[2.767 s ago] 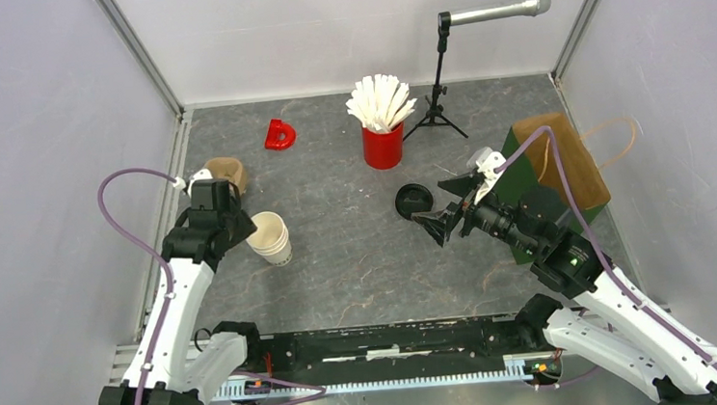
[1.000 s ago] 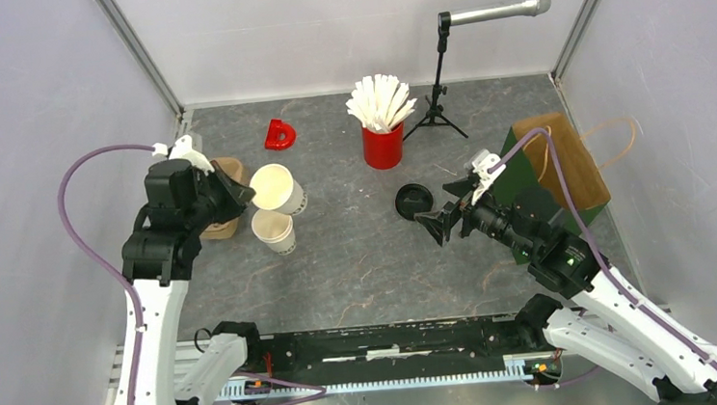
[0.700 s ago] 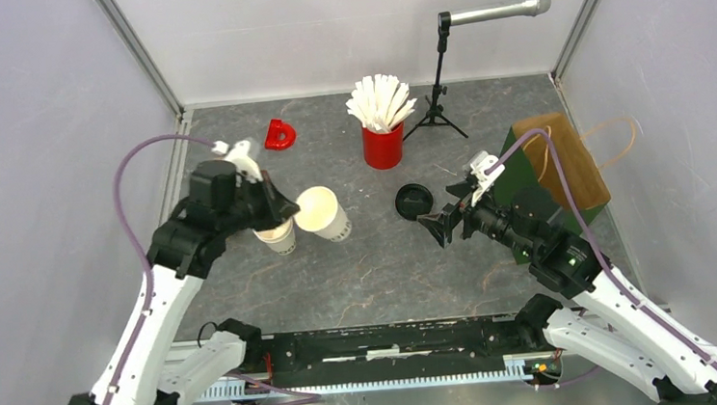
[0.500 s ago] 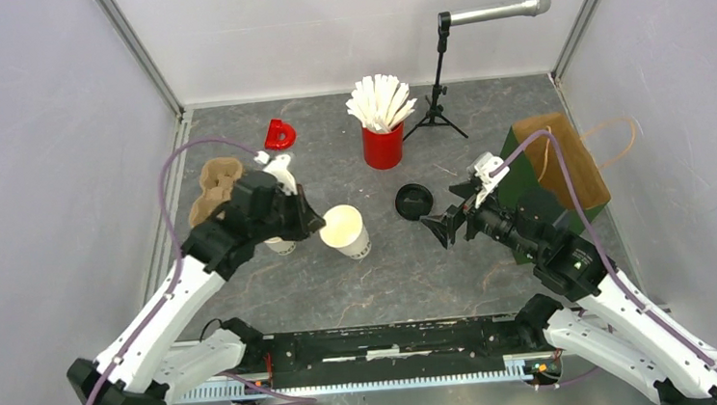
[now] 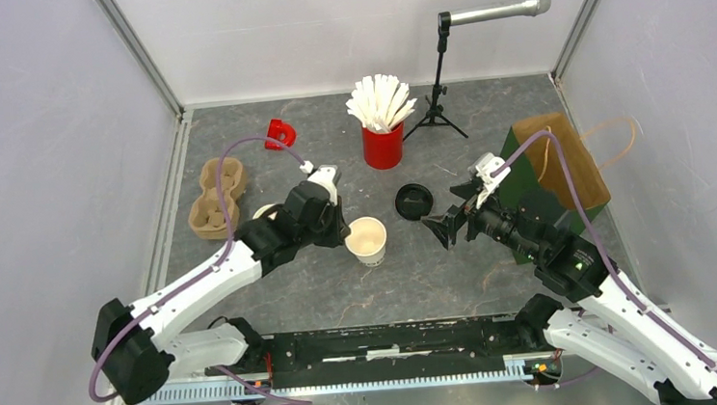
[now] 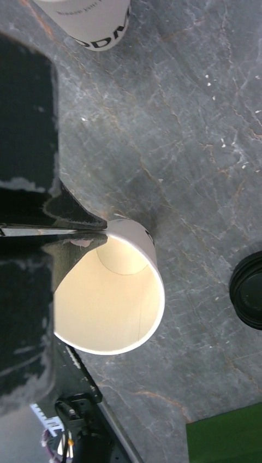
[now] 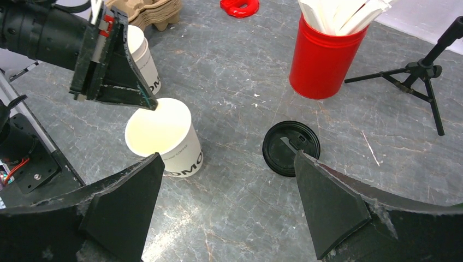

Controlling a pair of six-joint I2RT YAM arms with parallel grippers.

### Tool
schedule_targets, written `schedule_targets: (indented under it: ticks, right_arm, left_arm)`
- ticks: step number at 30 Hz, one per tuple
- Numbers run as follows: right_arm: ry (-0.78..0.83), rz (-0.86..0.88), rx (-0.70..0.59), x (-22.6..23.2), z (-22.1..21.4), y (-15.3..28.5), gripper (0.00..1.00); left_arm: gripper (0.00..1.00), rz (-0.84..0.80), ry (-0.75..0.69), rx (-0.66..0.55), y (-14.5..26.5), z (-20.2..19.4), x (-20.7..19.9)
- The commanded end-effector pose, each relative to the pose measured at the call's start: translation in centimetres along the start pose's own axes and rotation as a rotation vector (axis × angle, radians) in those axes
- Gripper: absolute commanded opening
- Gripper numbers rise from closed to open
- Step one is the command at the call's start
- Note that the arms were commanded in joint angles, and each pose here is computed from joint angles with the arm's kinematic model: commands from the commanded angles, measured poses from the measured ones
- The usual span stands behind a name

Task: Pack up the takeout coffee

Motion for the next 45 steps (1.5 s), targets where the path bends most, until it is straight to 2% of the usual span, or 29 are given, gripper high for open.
schedule_targets:
  ticks: [1, 9, 12, 18, 22, 23, 25, 30, 32, 37, 40, 45]
  right_arm:
    - [-0.007, -0.018, -0.017, -0.2, 0.8, 0.0, 0.98]
    - [0.01, -0.04, 0.046, -0.5, 0.0, -0.2, 0.98]
    - [0.011, -0.045, 0.059, -0.5, -0.4, -0.3, 0.98]
    - [0.0, -0.043, 0.088, -0.5, -0.8, -0.7, 0.96]
    - [-0.017, -0.038, 0.099, -0.4, -0.7, -1.5, 0.92]
    - [-0.022, -0.029, 0.101, -0.4, -0.6, -1.8, 0.9]
    - [-0.034, -0.009, 0.102, -0.2, -0.5, -2.4, 0.85]
    - [-0.078, -0.013, 0.117, -0.2, -0.7, -4.5, 0.73]
    - [-0.091, -0.023, 0.128, -0.2, -1.2, -5.6, 0.68]
    - [-0.083, -0.122, 0.234, -1.0, -3.3, -8.6, 0.52]
    - [-0.049, -0.193, 0.298, -1.6, -4.6, -10.5, 0.48]
    - [-0.005, -0.272, 0.396, -2.4, -7.1, -13.6, 0.36]
  left_arm:
    - [0.07, -0.008, 0.002, -0.069, -1.8, 0.6, -1.1]
    - [0.07, 0.003, -0.027, -0.077, -3.5, 0.2, -1.8]
    - [0.13, -0.048, -0.022, -0.068, -3.6, 0.0, -2.2]
    - [0.51, -0.112, -0.003, -0.086, -1.4, 0.7, -3.0]
    - [0.69, -0.114, -0.017, -0.181, 2.4, 2.5, -3.1]
    - [0.85, -0.117, -0.026, -0.209, 3.7, 3.0, -3.0]
    - [0.99, -0.114, -0.047, -0.264, 6.3, 3.8, -2.7]
    - [1.0, -0.082, -0.099, -0.362, 11.4, 3.8, -0.3]
    - [1.0, -0.061, -0.076, -0.399, 12.7, 3.3, 1.0]
    - [1.0, -0.085, -0.016, -0.398, 13.8, 1.1, 2.9]
    - [1.0, -0.117, 0.002, -0.391, 14.0, -0.2, 3.8]
    - [1.0, -0.137, 0.042, -0.461, 15.5, -0.5, 4.7]
Point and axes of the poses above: each gripper's point midway between its finger pads, its own y axis back along the fingers, its own x axis along the line the jaws close on, z = x × y, the point moved 8 cm from there along y, back along the fingers, and after that the axes turned 12 degrees about y, right-handed, at the moved point
